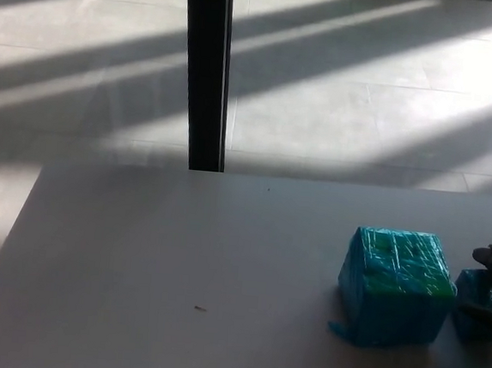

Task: The robot uses its right hand to pick up the small cube kept on the middle on the desk and place it on the bigger cube kept next to it

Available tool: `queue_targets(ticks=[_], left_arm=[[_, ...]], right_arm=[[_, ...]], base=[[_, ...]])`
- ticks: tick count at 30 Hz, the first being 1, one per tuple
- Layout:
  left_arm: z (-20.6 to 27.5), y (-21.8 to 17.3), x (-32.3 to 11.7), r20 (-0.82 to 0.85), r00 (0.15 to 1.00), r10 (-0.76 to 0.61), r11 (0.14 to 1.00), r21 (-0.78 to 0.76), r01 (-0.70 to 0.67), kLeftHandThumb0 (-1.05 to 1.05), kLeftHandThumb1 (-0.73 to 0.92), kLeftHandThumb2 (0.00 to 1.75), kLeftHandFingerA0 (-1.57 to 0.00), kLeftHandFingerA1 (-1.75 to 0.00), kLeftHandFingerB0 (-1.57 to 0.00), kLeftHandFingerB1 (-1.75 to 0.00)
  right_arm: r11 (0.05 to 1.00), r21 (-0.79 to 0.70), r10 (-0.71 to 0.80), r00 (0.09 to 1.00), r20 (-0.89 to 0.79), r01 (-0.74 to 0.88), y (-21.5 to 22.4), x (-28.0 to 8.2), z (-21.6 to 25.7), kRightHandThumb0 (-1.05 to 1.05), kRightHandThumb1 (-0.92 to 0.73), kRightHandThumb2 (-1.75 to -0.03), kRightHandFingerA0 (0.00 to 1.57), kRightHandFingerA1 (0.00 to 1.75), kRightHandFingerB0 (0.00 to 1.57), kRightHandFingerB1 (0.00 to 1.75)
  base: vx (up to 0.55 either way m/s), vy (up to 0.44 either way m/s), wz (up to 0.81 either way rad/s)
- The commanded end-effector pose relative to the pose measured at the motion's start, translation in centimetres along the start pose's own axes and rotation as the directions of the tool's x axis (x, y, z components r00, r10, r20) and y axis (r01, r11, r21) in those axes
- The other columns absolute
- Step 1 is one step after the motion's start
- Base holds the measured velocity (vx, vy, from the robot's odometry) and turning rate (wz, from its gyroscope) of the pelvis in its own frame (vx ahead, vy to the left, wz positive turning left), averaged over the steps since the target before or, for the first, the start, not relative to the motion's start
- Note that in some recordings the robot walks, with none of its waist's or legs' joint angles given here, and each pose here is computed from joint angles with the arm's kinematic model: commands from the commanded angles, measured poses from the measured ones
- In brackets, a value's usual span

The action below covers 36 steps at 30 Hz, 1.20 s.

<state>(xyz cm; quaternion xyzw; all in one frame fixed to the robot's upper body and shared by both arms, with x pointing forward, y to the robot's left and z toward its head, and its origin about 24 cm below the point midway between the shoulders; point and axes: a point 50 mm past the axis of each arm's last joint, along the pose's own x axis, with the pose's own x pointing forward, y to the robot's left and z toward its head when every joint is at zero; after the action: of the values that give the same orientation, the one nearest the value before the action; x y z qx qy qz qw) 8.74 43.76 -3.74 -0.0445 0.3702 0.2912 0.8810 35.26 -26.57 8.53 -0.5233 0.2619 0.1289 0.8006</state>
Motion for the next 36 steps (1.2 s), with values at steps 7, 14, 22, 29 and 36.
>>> queue_targets(ticks=[7,14,22,29,36], left_arm=[[0.9,0.4,0.0,0.017,1.0,0.006,1.0,0.008,-0.006,-0.74,0.61,1.0,-0.45,-0.64,-0.3,-0.54],[1.0,0.2,0.0,0.02,1.0,0.0,1.0,0.023,-0.001,-0.71,0.61,1.01,-0.44,-0.63,-0.28,-0.53],[1.3,0.4,0.0,0.029,1.0,0.003,1.0,0.016,-0.004,-0.72,0.77,0.63,-0.48,-0.56,-0.35,-0.43],[1.6,0.3,0.0,0.034,0.999,-0.003,1.0,0.026,0.002,-0.76,0.62,1.0,-0.46,-0.64,-0.31,-0.54],[1.8,0.4,0.0,0.039,0.999,-0.004,1.0,0.031,0.002,-0.72,0.78,0.63,-0.47,-0.56,-0.35,-0.42]], right_arm=[[0.969,0.176,0.167,0.985,0.033,-0.171,1.0,0.3,-1.7,-0.25,-0.61,-0.58,0.1,0.38,0.14,0.27],[0.986,-0.078,0.145,0.989,-0.022,-0.146,1.9,0.5,-1.3,-0.23,-0.43,-0.92,0.71,0.96,0.02,0.46],[0.907,-0.378,0.122,0.975,-0.186,-0.186,3.7,0.9,-2.6,-0.17,-0.83,-0.68,0.5,0.7,0.22,0.3],[0.774,-0.589,0.082,0.959,-0.271,-0.233,5.1,1.1,-4.0,-0.26,-0.65,-0.59,0.68,1.01,0.56,0.46],[0.774,-0.627,-0.109,0.994,0.008,0.09,5.8,0.8,-4.1,-0.32,-0.87,-0.7,0.75,1.55,0.72,0.71]], base=[[0.0,0.0,0.0],[0.0,0.0,0.0],[0.0,0.0,0.0],[0.0,0.0,0.0],[0.0,0.0,0.0]])
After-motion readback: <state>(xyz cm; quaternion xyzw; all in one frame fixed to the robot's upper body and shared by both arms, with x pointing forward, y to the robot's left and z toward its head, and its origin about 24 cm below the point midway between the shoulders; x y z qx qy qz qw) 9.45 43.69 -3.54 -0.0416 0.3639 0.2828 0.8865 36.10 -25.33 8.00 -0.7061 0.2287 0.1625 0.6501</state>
